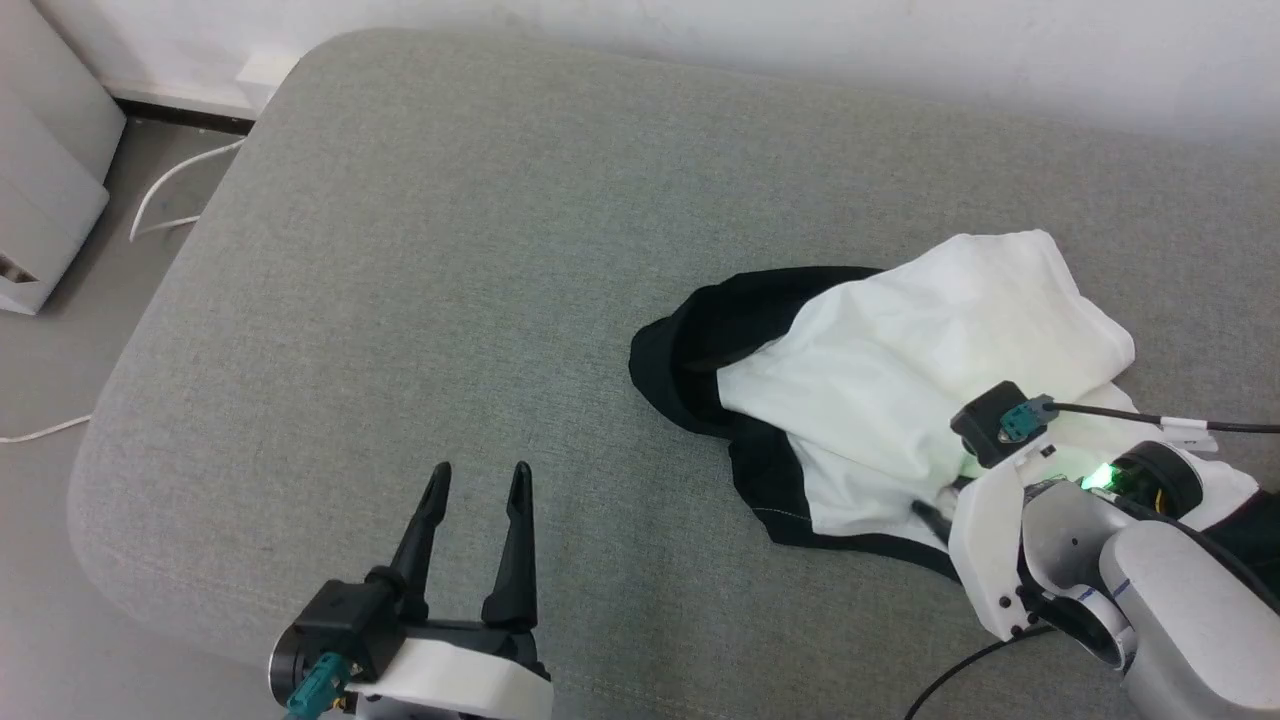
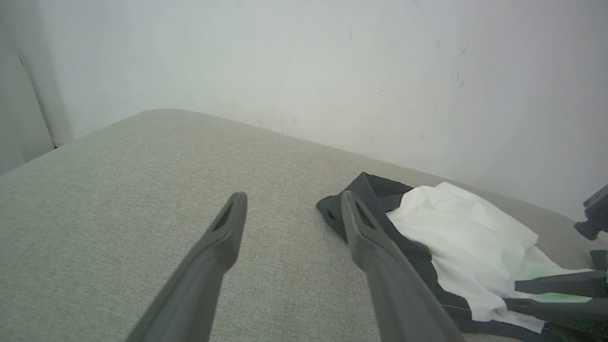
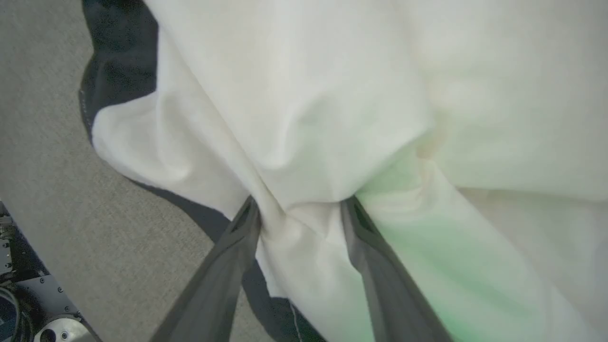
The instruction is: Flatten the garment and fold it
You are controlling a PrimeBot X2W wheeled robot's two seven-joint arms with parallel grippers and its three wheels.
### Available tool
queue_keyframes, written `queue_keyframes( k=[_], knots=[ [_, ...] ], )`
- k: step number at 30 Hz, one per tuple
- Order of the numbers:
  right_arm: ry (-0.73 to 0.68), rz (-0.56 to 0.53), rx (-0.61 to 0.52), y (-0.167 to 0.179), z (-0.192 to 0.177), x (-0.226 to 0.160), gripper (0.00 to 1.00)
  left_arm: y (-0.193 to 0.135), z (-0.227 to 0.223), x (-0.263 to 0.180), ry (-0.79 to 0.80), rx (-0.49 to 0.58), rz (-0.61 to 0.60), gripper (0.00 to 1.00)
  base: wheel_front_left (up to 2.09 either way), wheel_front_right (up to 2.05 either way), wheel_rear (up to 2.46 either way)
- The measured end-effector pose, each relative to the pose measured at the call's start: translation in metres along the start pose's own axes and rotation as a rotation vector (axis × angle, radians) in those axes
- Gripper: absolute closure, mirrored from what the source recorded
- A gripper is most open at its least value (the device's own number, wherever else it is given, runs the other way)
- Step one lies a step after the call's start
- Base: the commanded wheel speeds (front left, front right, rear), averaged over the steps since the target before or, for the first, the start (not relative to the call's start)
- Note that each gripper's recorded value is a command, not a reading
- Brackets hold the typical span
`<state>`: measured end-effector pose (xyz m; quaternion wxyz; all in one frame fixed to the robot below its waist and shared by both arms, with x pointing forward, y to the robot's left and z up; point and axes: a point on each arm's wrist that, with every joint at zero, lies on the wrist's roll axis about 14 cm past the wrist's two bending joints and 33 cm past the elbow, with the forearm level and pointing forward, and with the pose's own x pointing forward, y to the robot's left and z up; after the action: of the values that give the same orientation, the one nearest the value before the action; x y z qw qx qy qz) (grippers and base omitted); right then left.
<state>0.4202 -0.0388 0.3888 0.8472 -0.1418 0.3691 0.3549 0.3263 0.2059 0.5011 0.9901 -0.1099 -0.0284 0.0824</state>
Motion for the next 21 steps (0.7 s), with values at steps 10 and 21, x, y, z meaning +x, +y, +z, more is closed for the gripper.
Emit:
queue_keyframes(
  k=[10,21],
  knots=[
    [-0.093,0.07,0.008,0.023,0.031,-0.011,1.0,-0.003,0.003,0.002,-0.011,-0.003,-0.012,0.0,0.0,0.0,0.0],
    [0.098,0.137,0.076,0.034,-0.019,-0.047,0.56,-0.019,0.005,0.004,-0.02,-0.019,-0.06,0.0,0.0,0.0,0.0]
  ],
)
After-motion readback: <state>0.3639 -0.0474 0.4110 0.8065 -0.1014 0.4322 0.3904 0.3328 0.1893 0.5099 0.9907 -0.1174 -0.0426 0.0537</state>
